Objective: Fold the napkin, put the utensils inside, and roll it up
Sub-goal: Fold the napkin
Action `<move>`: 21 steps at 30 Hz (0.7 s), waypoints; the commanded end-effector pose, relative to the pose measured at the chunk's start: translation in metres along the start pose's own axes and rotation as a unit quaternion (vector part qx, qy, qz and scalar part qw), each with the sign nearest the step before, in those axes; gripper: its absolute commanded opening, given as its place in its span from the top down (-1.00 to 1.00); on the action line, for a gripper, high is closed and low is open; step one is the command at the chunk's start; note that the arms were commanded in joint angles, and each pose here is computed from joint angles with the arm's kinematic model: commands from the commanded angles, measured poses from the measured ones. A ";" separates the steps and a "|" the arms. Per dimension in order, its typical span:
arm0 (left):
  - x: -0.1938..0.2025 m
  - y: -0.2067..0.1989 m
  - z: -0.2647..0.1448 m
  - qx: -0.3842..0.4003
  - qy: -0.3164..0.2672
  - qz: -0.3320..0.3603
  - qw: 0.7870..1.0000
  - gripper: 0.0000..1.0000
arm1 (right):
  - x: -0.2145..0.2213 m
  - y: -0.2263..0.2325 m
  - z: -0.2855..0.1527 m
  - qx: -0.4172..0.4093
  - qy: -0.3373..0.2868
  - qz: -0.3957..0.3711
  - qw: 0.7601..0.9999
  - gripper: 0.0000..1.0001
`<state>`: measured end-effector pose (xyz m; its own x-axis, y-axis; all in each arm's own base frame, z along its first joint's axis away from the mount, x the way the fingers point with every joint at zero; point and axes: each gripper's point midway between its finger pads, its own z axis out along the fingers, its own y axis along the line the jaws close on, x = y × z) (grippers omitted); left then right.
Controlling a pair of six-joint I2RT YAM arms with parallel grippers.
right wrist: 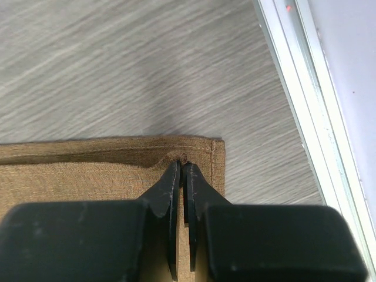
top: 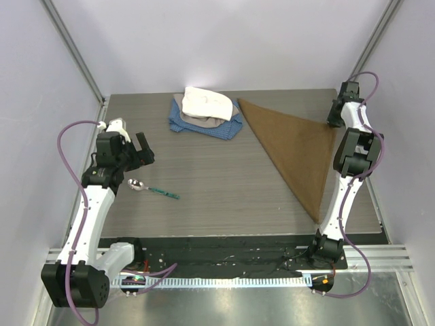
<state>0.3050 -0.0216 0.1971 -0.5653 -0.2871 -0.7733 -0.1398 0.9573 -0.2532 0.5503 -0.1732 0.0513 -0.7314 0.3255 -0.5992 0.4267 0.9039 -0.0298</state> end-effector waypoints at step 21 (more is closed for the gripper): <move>-0.020 -0.005 -0.010 0.010 -0.035 0.005 0.999 -1.00 | -0.007 -0.054 -0.043 0.090 -0.025 0.031 0.995 0.96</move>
<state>0.3045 -0.0217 0.1990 -0.5601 -0.2872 -0.7771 -0.1378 0.9572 -0.2544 0.5146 -0.1973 0.0553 -0.7339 0.3520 -0.5809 0.5036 0.8559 -0.1176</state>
